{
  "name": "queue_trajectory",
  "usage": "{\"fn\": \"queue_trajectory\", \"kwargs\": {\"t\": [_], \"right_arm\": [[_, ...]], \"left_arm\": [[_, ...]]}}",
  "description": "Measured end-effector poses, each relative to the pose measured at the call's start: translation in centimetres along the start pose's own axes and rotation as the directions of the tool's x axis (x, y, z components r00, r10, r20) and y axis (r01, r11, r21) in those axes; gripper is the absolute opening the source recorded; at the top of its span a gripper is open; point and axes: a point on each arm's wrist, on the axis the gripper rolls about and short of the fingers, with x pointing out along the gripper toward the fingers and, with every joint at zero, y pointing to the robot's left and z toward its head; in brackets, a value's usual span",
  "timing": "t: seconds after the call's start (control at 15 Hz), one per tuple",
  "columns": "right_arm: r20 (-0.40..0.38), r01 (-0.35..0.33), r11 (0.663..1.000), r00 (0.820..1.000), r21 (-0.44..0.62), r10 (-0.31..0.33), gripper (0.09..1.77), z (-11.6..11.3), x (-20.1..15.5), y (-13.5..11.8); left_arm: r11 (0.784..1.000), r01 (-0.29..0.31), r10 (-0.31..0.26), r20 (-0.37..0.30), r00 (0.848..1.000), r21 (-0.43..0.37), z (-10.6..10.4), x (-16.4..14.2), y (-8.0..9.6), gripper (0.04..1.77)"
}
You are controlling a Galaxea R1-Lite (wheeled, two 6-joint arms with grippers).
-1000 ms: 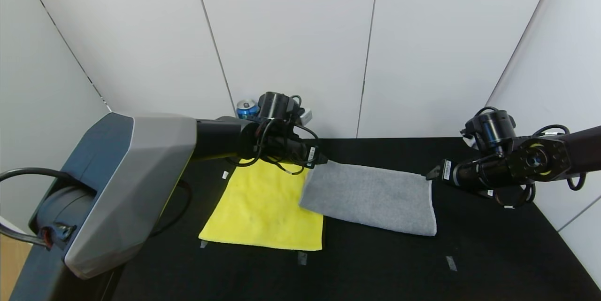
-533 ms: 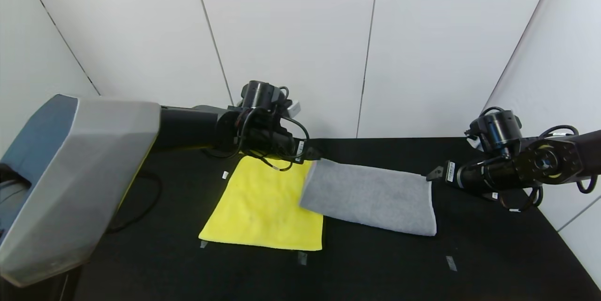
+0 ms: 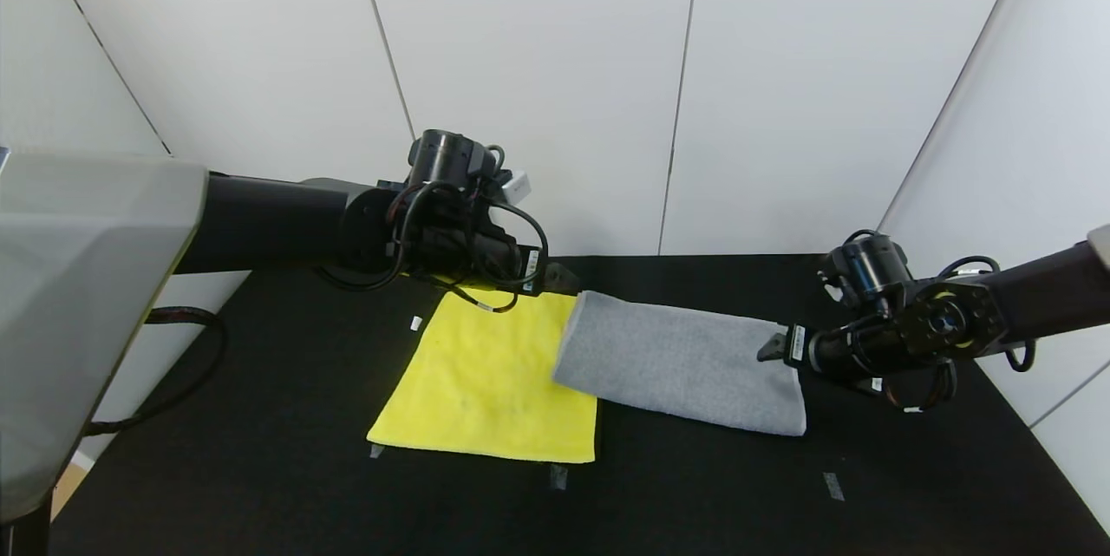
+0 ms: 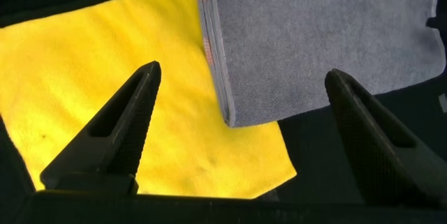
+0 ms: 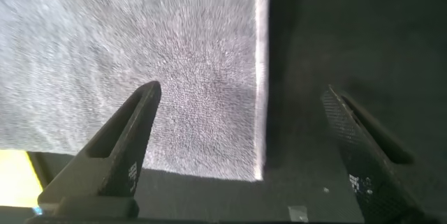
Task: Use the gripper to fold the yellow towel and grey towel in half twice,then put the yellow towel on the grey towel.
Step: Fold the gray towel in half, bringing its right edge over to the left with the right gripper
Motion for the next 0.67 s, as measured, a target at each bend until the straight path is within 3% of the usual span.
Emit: {"fn": "queue_trajectory", "kwargs": {"t": [0.67], "right_arm": [[-0.044,0.002,1.0,0.999,0.005,-0.002,1.7,-0.9,2.5,1.1]], "left_arm": [[1.0,0.0,0.0,-0.002,1.0,-0.001,-0.1,0.1,0.1,1.7]]}}
